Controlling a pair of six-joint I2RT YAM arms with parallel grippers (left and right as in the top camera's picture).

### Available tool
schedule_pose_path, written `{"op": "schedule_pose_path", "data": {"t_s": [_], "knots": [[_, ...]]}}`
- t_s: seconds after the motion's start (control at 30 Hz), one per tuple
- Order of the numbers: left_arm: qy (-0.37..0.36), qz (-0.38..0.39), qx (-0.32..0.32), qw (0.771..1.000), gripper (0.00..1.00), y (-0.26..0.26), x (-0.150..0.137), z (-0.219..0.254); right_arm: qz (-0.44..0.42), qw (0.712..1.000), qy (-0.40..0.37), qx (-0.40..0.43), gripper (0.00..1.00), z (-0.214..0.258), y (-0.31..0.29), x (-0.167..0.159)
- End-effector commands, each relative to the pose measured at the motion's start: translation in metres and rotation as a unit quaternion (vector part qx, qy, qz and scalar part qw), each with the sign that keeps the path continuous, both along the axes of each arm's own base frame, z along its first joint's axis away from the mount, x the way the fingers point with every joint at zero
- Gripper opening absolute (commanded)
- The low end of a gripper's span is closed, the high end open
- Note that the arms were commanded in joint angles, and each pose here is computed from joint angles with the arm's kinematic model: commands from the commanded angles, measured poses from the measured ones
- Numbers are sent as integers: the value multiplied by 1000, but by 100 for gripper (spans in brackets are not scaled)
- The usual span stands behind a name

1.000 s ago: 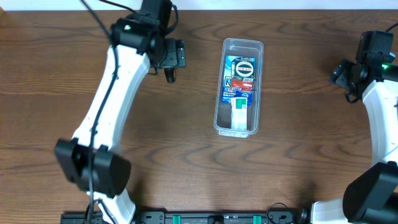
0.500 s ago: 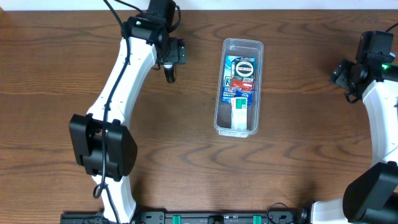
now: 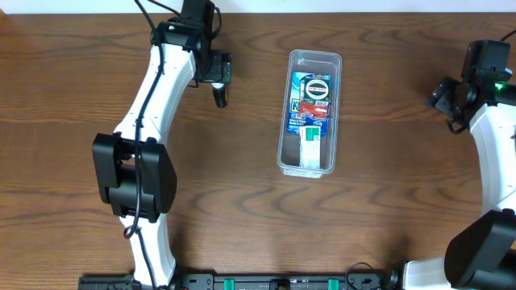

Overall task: Pack container
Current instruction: 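Lower the left gripper over the white-capped dark bottle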

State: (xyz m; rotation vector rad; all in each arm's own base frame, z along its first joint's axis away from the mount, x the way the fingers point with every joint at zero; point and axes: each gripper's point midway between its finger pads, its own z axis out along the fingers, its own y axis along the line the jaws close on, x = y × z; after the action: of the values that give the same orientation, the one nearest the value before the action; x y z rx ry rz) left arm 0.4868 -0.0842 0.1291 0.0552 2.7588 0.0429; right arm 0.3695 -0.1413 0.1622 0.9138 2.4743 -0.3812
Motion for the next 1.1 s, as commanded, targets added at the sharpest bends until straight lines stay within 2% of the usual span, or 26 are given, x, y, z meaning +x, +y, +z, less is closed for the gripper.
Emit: {"op": "schedule_pose_path", "data": {"t_s": [0.0, 0.23, 0.7, 0.73, 0.77, 0.83, 1.07], "knots": [[5, -22, -2, 1000, 100, -7, 1, -5, -9, 1000, 3, -2, 99, -2, -3, -1], [39, -13, -31, 999, 100, -18, -2, -33, -9, 1000, 2, -2, 99, -2, -3, -1], [69, -3, -28, 997, 99, -18, -2, -65, -9, 1000, 2, -2, 99, -2, -3, -1], [69, -3, -28, 997, 96, -18, -2, -65, -9, 1000, 2, -1, 99, -2, -3, -1], [69, -3, -28, 997, 85, -18, -2, -65, -9, 1000, 2, -2, 99, -2, -3, -1], [69, -3, -28, 997, 71, -18, -2, -65, -9, 1000, 2, -2, 99, -2, -3, -1], [62, -4, -33, 997, 71, -20, 1, -64, -9, 1000, 2, -2, 99, -2, -3, -1]]}}
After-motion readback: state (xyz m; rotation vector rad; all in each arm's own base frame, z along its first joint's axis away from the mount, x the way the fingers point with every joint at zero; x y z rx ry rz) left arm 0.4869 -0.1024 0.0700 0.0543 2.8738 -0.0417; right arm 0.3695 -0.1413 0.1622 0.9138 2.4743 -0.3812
